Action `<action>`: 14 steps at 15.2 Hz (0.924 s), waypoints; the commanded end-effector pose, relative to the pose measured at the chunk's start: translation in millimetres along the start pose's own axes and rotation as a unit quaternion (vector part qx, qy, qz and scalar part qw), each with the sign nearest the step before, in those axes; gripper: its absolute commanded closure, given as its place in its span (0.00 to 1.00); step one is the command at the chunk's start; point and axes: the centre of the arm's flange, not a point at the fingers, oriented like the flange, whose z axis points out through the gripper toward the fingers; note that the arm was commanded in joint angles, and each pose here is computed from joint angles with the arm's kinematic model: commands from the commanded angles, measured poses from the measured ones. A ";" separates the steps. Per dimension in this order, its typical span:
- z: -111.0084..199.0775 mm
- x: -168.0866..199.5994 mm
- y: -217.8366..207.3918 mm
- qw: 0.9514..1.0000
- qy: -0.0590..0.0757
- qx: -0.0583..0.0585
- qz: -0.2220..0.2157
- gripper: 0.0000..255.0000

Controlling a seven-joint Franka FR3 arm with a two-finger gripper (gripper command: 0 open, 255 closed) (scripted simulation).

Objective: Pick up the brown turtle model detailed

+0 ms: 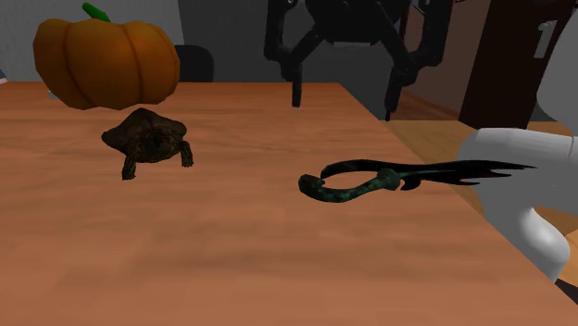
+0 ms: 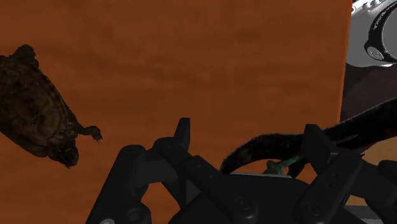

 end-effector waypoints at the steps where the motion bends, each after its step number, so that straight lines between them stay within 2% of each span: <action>1: -0.8 -1.7 27.3 0.999 -0.005 -0.003 -0.054 0.00; 4: -1.4 0.2 65.5 0.992 -0.010 -0.006 -0.128 0.00; 7: -2.1 7.9 102.9 0.979 -0.016 -0.010 -0.201 0.00; 10: -3.0 21.0 138.8 0.962 -0.021 -0.013 -0.273 0.00; 13: -4.0 39.2 172.3 0.938 -0.026 -0.017 -0.344 0.00; 14: -4.2 44.0 179.5 0.933 -0.027 -0.017 -0.360 0.00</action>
